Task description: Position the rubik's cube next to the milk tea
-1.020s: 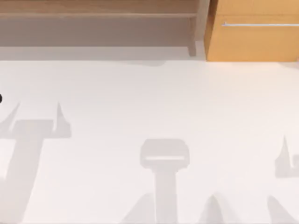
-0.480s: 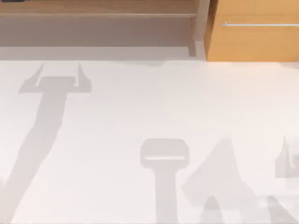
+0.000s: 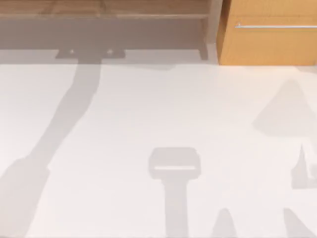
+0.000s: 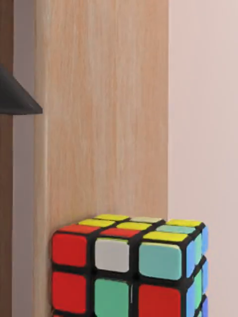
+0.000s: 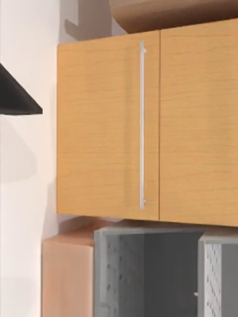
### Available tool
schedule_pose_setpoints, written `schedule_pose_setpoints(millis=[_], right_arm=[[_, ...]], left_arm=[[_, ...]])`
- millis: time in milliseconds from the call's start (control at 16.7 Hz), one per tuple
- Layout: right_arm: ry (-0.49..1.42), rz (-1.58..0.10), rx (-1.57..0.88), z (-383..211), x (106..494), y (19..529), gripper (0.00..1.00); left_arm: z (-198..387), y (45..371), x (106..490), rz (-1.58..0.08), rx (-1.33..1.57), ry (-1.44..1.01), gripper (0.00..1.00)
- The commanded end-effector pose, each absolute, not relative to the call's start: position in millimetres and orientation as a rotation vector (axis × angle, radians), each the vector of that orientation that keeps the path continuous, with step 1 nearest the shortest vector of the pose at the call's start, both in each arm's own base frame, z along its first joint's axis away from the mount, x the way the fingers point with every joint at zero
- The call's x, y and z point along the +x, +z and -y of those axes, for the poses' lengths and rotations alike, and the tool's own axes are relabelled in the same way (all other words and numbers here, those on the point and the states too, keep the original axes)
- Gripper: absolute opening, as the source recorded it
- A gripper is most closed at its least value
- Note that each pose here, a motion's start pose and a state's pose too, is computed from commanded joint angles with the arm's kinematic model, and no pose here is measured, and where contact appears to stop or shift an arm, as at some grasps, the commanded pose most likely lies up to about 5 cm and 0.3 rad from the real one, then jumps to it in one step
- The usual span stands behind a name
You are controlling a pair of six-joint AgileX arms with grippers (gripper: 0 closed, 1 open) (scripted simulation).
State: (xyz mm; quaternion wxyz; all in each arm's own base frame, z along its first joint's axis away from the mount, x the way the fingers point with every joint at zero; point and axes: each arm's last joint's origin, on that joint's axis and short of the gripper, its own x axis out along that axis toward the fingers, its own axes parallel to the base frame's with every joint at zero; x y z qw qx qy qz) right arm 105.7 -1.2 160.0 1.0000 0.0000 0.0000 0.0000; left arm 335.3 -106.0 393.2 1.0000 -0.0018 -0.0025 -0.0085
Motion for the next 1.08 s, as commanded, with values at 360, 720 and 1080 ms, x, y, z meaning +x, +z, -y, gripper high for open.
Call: schedule_pose_setpoints(millis=[360, 720, 1080], right_arm=[[0.0, 0.0, 0.0, 1.2, 105.7, 160.0, 1.0], [0.0, 0.0, 0.0, 1.2, 105.7, 160.0, 1.0], [0.0, 0.0, 0.0, 1.2, 105.7, 160.0, 1.0]], left_arm=[[141.4, 386.4, 377.0, 0.0, 0.0, -0.02, 1.0], [140.0, 385.6, 378.4, -0.002, 0.0, -0.017, 1.0], [144.0, 387.9, 418.4, 0.002, -0.001, -0.02, 1.0]])
